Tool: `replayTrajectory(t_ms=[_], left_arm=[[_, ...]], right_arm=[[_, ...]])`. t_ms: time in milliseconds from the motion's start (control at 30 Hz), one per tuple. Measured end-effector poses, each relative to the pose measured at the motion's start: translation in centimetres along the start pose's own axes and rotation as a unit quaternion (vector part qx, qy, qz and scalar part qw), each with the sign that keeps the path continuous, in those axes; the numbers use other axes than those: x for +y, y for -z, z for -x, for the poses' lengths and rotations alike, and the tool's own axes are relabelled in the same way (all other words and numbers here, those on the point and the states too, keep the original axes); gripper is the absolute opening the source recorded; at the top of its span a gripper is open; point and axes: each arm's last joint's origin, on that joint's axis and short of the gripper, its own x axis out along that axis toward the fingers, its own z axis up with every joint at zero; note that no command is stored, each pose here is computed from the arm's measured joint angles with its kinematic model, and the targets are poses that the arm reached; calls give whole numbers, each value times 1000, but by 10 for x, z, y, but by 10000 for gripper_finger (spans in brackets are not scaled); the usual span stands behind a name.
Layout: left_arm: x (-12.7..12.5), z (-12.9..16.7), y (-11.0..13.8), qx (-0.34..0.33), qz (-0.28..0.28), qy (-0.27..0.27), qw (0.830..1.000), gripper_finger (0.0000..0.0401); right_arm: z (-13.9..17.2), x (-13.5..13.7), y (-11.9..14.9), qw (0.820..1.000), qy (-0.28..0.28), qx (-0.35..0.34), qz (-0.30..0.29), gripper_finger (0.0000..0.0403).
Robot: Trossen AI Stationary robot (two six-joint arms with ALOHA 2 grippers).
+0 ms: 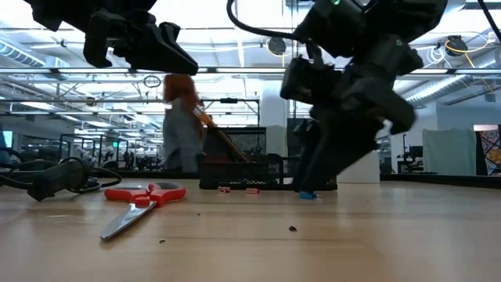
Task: Pick and place office supplies into organizer
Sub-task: Put the blue binder clip into the black desk organizer
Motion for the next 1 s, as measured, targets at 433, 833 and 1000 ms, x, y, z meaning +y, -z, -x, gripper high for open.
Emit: replayTrajectory(t_ms=[433,833,1000], left_arm=[[0,0,0,0,6,0,1000,49],[0,0,0,0,6,0,1000,49],[0,0,0,-1,6,0,1000,49]], right_arm=[[1,7,8,997,33,35,54,212],[-2,5,24,995,23,51,83,191],[-5,-1,34,997,-11,8,73,170]])
